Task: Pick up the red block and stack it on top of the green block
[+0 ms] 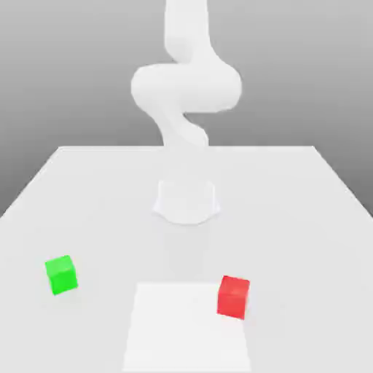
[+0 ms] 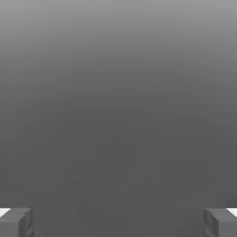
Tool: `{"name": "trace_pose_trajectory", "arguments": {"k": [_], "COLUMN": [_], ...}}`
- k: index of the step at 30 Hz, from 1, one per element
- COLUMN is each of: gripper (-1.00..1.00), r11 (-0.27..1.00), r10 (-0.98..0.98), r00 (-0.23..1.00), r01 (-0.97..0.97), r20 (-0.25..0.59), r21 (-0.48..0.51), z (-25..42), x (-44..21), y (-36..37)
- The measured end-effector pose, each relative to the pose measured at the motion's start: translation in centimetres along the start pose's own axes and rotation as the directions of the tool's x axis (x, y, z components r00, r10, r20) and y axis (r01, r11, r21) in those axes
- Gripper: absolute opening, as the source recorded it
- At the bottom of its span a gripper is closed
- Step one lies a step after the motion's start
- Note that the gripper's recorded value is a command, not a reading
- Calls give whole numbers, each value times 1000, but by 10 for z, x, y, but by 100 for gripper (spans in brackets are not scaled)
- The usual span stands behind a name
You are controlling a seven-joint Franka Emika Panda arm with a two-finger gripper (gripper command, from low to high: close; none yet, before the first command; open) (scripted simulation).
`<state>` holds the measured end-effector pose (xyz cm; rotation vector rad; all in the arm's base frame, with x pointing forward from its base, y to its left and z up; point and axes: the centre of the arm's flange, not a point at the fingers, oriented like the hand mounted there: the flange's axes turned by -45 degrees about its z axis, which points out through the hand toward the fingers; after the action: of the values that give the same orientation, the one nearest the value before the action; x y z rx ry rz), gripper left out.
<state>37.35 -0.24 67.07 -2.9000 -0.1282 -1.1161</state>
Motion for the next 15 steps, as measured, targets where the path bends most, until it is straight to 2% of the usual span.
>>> {"name": "trace_pose_trajectory", "arguments": {"k": [8,15], "gripper": [0,0], "r11": [947,815], "r10": [-290,-553], "r00": [941,790], "r01": [254,449], "r20": [176,263], "r21": [198,365], "z": [150,252], "x": [-52,-130], "y": [-18,-54]}}
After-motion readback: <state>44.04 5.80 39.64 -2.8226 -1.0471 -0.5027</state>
